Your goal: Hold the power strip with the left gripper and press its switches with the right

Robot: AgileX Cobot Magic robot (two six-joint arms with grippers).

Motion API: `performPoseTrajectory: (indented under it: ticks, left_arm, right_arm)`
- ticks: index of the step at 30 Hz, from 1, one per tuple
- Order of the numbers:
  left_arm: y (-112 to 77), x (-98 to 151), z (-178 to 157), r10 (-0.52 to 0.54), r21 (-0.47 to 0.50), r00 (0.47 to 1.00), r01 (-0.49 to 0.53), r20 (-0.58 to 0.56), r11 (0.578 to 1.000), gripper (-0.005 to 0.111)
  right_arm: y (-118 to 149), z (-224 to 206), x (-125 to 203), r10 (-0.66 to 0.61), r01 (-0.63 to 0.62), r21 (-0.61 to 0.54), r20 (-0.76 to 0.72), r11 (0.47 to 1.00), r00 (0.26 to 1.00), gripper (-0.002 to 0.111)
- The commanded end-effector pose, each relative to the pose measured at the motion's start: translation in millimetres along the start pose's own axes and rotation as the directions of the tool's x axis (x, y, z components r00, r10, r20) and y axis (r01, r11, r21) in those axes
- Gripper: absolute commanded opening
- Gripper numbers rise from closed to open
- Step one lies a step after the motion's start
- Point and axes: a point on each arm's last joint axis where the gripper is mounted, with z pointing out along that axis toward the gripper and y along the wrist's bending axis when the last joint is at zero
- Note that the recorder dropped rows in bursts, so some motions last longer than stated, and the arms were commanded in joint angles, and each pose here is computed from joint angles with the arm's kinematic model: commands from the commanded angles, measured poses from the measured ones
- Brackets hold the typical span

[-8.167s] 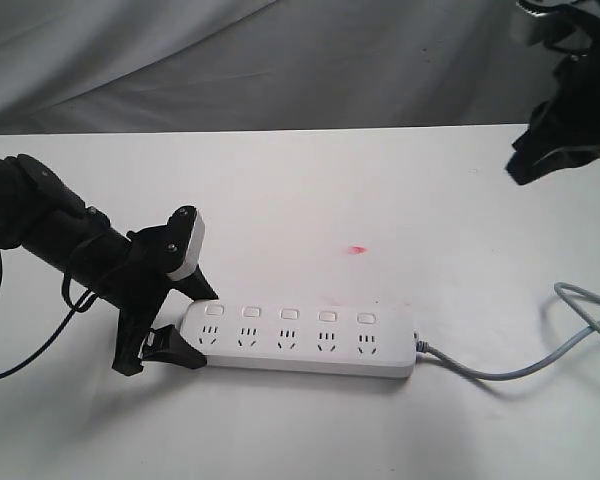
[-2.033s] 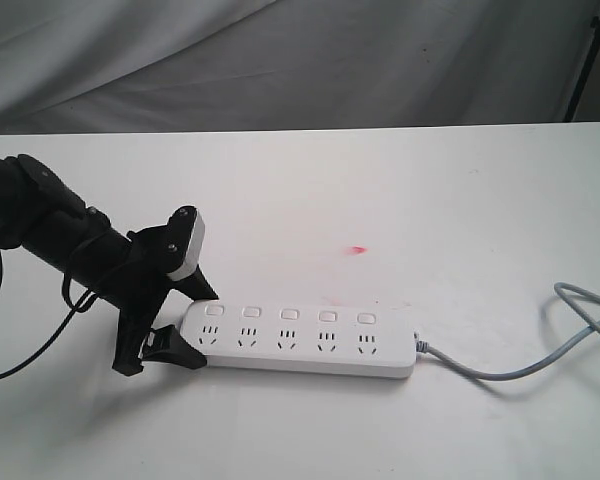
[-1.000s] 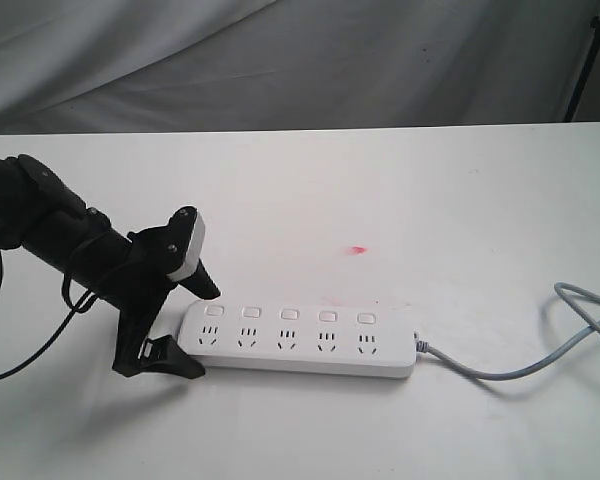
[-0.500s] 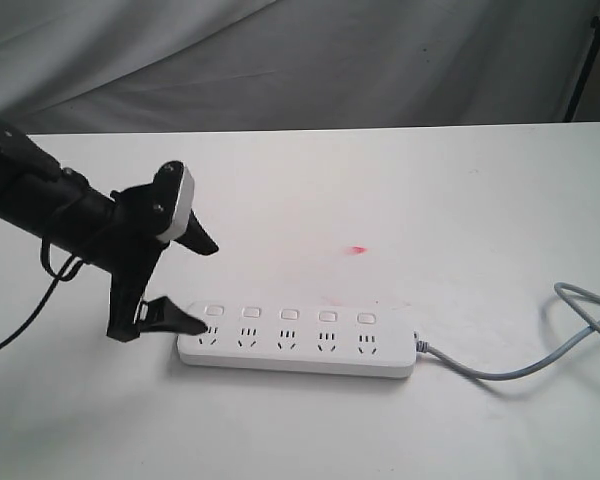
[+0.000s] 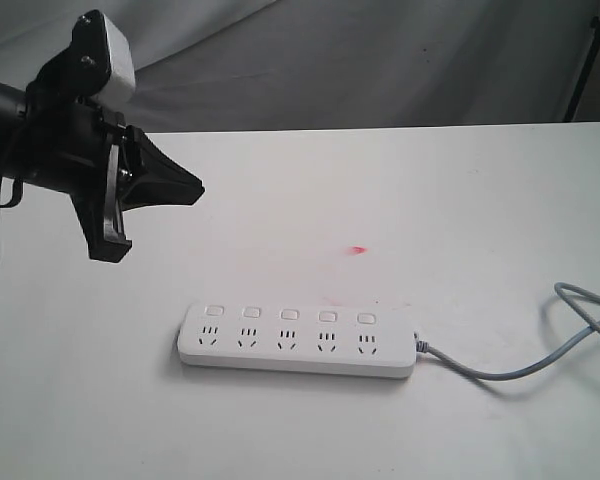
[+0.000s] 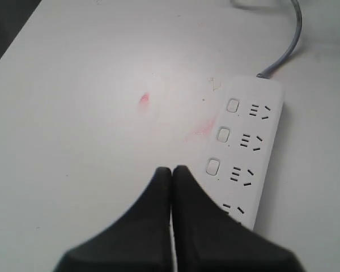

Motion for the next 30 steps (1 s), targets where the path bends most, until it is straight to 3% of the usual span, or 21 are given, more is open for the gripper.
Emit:
performPoseTrajectory:
  ticks: [1,7,13,16,18,21,25,30]
  left_arm:
    - [-1.6,-4.6,-1.9,-0.005,0.003,1.0,0.005,0.015,1.0,0.001]
    - [-4.4,-9.8,-9.4,0.016,-0.014,1.0,-0.015,0.026,1.0,0.001]
    - [-13.7,-26.7,-35.2,0.082,-0.093,0.995,-0.076,0.065,0.993,0.001]
    - [-23.3,-40.7,-59.9,0.135,-0.183,0.986,-0.115,0.097,0.976,0.001]
    - [-28.3,-49.8,-79.1,0.124,-0.272,0.983,-0.084,0.132,0.959,0.001]
    - [-34.2,-52.7,-112.2,0.025,-0.408,0.975,0.068,0.219,0.91,0.001]
    - [-46.4,-36.2,-155.3,-0.107,-0.554,0.933,0.294,0.344,0.779,0.001]
    - [-77.2,-17.8,-189.3,-0.083,-0.681,0.918,0.345,0.387,0.646,0.001]
  right_arm:
    - [-0.2,-0.1,0.6,-0.009,0.009,0.002,0.005,1.0,1.0,0.017]
    - [-0.2,-0.1,0.6,-0.009,0.009,0.002,0.005,1.0,1.0,0.017]
    - [-0.3,-0.1,0.6,-0.007,0.007,0.002,0.005,1.0,1.0,0.017]
    - [-0.3,-0.1,0.6,-0.007,0.007,0.002,0.005,1.0,1.0,0.017]
    - [-0.3,-0.1,0.6,-0.007,0.007,0.002,0.005,1.0,1.0,0.017]
    - [-0.3,-0.1,0.6,-0.007,0.007,0.002,0.005,1.0,1.0,0.017]
    - [-0.3,-0.1,0.6,-0.009,0.009,0.002,0.005,1.0,1.0,0.017]
    - [-0.3,-0.1,0.6,-0.009,0.009,0.002,0.005,1.0,1.0,0.017]
